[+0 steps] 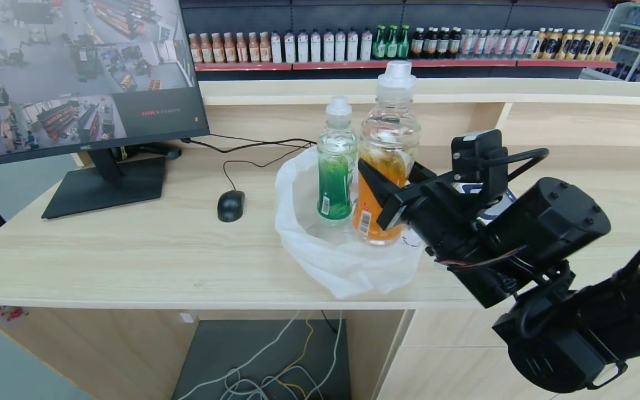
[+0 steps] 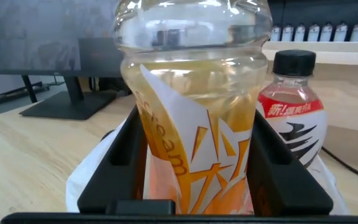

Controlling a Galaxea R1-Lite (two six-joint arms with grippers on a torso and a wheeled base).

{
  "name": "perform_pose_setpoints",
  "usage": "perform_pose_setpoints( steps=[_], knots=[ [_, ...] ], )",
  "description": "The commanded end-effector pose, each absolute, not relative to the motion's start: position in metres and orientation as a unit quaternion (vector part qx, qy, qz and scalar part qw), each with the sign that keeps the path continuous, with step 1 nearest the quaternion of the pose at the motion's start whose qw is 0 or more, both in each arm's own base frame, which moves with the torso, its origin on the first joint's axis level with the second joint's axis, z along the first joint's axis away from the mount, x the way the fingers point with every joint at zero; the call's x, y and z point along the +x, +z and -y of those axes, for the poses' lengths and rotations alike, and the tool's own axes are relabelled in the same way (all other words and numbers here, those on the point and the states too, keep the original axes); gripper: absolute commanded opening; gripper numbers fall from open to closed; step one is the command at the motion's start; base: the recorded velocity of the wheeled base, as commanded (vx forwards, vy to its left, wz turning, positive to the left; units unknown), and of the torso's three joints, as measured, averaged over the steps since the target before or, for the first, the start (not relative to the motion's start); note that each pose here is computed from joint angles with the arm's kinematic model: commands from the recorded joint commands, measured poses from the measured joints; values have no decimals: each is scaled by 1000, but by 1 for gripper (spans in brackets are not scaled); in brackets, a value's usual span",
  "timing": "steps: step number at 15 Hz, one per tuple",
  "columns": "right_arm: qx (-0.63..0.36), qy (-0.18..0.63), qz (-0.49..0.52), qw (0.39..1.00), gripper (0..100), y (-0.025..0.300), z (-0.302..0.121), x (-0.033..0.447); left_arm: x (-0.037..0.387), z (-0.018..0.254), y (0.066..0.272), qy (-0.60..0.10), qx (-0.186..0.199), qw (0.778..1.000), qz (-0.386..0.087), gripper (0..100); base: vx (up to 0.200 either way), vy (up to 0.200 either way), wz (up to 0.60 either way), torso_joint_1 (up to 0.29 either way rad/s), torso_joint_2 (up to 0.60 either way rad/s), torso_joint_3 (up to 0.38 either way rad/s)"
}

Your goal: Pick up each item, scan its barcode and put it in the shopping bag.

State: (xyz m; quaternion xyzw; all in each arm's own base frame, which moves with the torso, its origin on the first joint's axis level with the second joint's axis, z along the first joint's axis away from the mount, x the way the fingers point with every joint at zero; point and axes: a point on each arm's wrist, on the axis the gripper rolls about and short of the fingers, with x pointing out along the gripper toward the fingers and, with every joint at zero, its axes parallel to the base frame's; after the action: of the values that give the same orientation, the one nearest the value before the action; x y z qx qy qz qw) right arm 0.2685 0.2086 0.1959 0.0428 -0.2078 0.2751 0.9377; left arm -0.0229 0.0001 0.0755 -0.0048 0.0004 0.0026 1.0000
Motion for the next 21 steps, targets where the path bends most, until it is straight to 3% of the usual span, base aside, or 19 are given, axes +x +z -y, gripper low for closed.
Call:
perform_pose_setpoints(
  steps=[1,6,21],
  knots=[
    [38,279,193,940,0,182,-218,277,-23,0,75,2,-5,1000,-1,100,0,0,0,0,0,0],
    [52,279,205,937,0,184,-226,289,-23,0,75,2,-6,1000,-1,100,0,0,0,0,0,0],
    [38,263,179,947,0,151,-231,319,-23,0,75,3,-5,1000,-1,100,0,0,0,0,0,0]
  ],
)
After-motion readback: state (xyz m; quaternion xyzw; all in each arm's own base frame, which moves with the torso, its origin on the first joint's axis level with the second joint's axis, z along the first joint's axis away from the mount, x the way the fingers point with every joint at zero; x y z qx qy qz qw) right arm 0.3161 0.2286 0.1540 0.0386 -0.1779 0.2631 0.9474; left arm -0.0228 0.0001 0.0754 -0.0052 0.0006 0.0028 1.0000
